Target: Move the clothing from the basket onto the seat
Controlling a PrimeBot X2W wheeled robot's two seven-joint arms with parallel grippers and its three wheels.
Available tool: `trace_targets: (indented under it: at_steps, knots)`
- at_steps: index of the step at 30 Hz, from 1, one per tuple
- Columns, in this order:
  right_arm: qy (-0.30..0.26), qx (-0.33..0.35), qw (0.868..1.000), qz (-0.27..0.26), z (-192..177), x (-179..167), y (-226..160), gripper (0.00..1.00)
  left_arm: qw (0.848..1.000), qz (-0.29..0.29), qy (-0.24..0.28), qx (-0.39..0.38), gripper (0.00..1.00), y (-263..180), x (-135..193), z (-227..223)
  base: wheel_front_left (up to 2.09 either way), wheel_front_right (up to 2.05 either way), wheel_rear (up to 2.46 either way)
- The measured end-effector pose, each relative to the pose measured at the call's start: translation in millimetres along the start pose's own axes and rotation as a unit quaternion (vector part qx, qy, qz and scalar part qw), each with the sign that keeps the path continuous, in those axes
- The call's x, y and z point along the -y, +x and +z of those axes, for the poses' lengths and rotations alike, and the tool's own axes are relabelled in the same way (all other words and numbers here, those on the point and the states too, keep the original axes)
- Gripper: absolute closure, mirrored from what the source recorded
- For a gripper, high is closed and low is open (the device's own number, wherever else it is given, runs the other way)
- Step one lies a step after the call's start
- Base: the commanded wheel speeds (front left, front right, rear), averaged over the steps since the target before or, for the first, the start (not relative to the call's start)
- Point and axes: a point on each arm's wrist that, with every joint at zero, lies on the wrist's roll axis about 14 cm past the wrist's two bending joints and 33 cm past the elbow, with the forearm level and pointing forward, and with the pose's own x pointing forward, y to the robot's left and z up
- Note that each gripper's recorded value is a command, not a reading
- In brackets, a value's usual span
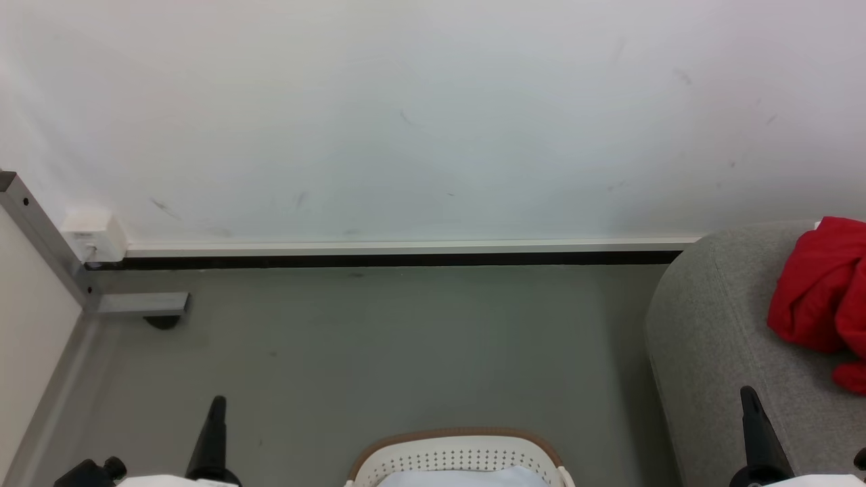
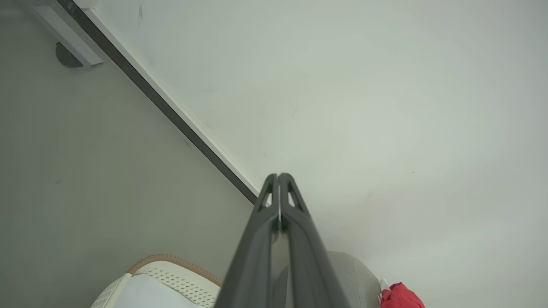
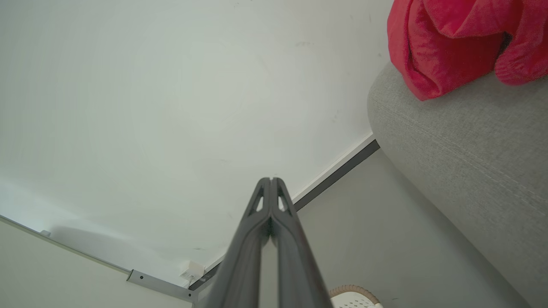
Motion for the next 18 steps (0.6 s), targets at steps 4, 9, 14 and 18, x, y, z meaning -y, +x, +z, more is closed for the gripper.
trace_targets:
  at_steps: [4,9,14,18]
  knots:
    - [0.023,0.000,1.000,-0.001,1.5,0.0,1.8,1.00,1.000,0.001,-0.020,-0.003,1.00,1.3,0.2,0.0,0.00,0.00,0.00]
    - [0.049,0.002,0.999,-0.001,4.3,-0.9,4.7,1.00,0.999,-0.002,-0.048,-0.002,1.00,3.2,1.7,1.4,0.00,0.00,0.00]
    - [0.074,0.002,0.997,-0.003,5.7,0.5,5.7,1.00,0.997,-0.001,-0.076,-0.002,1.00,4.2,1.1,2.8,0.00,0.00,0.00]
    - [0.094,0.003,0.996,-0.004,7.1,1.0,6.9,1.00,0.996,-0.003,-0.095,-0.002,1.00,5.3,1.7,3.8,0.00,0.00,0.00]
